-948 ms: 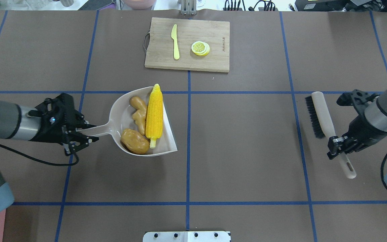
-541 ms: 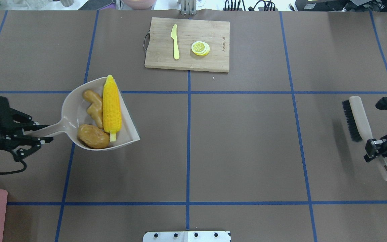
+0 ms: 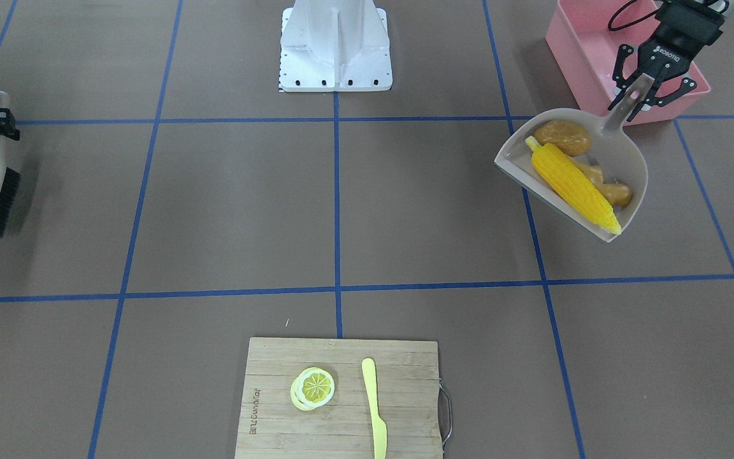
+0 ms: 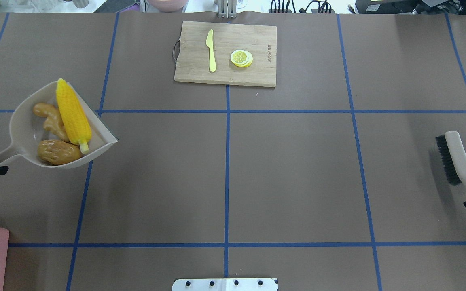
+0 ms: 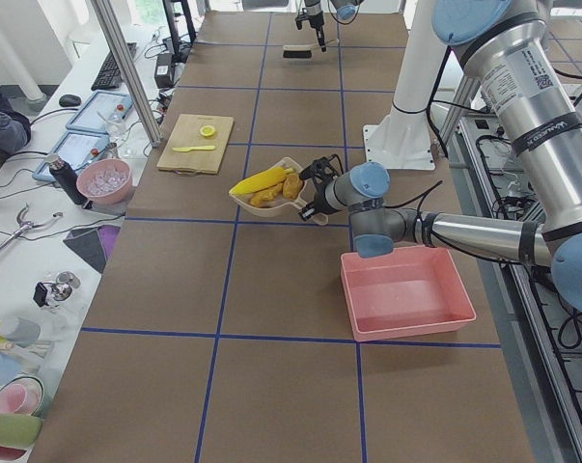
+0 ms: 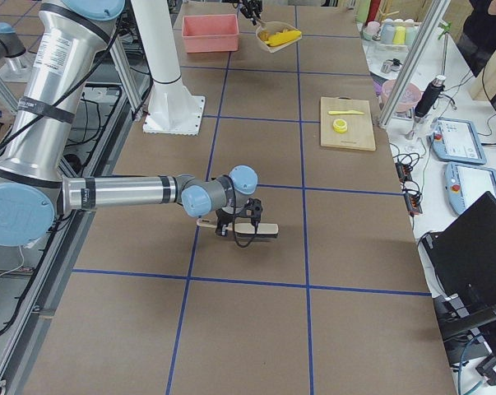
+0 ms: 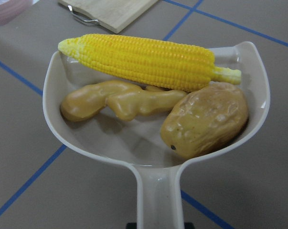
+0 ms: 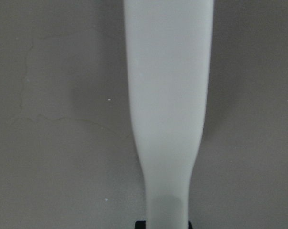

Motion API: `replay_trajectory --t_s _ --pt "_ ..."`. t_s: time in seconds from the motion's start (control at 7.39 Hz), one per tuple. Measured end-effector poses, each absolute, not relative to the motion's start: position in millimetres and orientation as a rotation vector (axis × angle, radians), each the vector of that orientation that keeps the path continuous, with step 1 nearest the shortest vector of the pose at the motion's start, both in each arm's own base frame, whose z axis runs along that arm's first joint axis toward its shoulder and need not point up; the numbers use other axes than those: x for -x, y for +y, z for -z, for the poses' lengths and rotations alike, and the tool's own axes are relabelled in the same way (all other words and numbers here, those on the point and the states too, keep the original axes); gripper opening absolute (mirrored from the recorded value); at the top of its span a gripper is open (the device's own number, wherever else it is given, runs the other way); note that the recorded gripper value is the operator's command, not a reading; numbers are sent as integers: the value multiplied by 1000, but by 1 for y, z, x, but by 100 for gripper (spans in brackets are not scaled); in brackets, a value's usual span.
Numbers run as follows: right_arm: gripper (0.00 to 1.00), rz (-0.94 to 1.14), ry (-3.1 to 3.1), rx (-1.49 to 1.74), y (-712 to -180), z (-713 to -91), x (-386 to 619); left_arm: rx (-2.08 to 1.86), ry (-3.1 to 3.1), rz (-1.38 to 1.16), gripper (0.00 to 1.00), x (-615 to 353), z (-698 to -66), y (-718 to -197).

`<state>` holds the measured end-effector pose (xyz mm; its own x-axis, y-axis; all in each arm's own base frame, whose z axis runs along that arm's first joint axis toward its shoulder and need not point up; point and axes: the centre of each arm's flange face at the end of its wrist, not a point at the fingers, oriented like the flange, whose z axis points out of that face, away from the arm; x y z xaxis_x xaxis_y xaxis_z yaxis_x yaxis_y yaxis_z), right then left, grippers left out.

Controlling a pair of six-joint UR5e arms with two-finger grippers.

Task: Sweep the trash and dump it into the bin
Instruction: 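Tip the dustpan over the pink bin with the left gripper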

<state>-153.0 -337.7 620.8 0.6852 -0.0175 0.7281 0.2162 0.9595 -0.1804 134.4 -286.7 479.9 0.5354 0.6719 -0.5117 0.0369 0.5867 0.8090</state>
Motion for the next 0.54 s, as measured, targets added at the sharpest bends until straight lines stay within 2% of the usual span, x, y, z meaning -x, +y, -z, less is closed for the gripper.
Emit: replay_trajectory --t_s 0.54 --pt "0 160 -804 291 -332 -628 165 -752 897 -314 0 -26 -551 -221"
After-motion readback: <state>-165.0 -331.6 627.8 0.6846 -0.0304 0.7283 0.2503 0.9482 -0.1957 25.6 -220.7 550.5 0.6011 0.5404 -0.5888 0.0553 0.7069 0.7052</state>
